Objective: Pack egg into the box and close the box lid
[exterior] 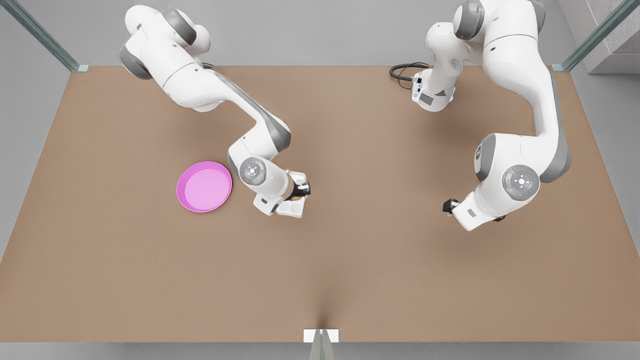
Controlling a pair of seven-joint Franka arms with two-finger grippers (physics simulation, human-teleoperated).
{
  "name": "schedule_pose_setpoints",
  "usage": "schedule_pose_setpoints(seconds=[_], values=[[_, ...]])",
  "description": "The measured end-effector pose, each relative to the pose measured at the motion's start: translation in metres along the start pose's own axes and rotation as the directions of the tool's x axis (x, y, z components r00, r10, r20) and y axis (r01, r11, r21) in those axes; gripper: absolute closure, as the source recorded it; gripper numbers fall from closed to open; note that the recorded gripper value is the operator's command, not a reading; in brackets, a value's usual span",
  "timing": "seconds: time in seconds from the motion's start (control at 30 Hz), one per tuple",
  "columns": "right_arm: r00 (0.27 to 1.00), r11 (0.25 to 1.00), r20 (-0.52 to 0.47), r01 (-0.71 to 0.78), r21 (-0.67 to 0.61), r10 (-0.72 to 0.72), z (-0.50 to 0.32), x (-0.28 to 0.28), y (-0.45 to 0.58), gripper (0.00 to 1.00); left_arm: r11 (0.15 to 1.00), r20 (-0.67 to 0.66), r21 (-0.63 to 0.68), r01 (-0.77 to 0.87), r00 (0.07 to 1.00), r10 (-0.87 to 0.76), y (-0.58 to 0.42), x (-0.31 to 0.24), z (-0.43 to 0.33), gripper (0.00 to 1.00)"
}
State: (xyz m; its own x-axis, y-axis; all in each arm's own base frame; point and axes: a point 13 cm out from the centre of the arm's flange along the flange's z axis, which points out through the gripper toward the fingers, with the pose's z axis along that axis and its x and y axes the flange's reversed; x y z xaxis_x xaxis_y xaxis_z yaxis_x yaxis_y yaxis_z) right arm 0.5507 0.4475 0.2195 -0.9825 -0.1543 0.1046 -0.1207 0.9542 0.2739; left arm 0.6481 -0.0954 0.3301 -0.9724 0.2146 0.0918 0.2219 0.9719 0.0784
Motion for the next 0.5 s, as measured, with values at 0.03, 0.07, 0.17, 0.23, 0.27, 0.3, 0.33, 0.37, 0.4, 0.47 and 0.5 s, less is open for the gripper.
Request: schedule_pose_setpoints(seconds=[0.03,0.07,0.17,0.23,0.27,0.3,0.33,0.37,0.4,0.47,0.5], values=[[1.0,1.0,-0.006,-0.005,0.007,0.005,0.002,0.0,-0.003,0.46,1.0,0.001,0.001,0.0,1.0,0.0,0.0,0.0,0.0,0.0],[1.0,1.0,-0.011,-0.009,0.013,0.009,0.004,0.001,-0.004,0.46,1.0,0.002,0.001,-0.001,1.0,0.001,-0.001,0.0,0.0,0.0],[0.999,0.999,-0.037,-0.02,0.034,0.021,0.017,0.01,-0.009,0.45,1.0,0.002,0.002,-0.006,1.0,0.006,-0.005,-0.001,0.001,0.0],[0.998,0.999,-0.052,-0.028,0.043,0.031,0.027,0.014,-0.013,0.45,1.0,0.0,0.001,-0.007,1.0,0.007,-0.006,-0.002,0.003,0.0],[0.998,0.998,-0.057,-0.031,0.047,0.034,0.033,0.015,-0.015,0.45,1.0,0.0,0.001,-0.007,1.0,0.007,-0.006,-0.002,0.003,0.0],[0.998,0.998,-0.06,-0.035,0.048,0.038,0.038,0.016,-0.017,0.45,1.0,0.0,0.001,-0.007,1.0,0.007,-0.006,-0.002,0.004,0.0],[0.997,0.998,-0.061,-0.037,0.048,0.04,0.043,0.015,-0.017,0.45,1.0,0.0,0.001,-0.007,1.0,0.007,-0.006,-0.002,0.004,0.0],[0.997,0.998,-0.061,-0.039,0.047,0.042,0.047,0.015,-0.017,0.45,1.0,0.0,0.001,-0.007,1.0,0.007,-0.006,-0.002,0.004,0.0],[0.997,0.998,-0.061,-0.038,0.046,0.04,0.051,0.016,-0.014,0.45,1.0,0.0,0.002,-0.007,1.0,0.007,-0.006,-0.002,0.004,0.0],[0.998,0.998,-0.058,-0.035,0.048,0.038,0.059,0.015,-0.013,0.45,1.0,0.0,0.002,-0.008,1.0,0.008,-0.007,-0.002,0.005,0.0],[0.998,0.998,-0.054,-0.035,0.049,0.038,0.062,0.014,-0.014,0.45,1.0,0.0,0.002,-0.008,1.0,0.008,-0.007,-0.003,0.005,0.0]])
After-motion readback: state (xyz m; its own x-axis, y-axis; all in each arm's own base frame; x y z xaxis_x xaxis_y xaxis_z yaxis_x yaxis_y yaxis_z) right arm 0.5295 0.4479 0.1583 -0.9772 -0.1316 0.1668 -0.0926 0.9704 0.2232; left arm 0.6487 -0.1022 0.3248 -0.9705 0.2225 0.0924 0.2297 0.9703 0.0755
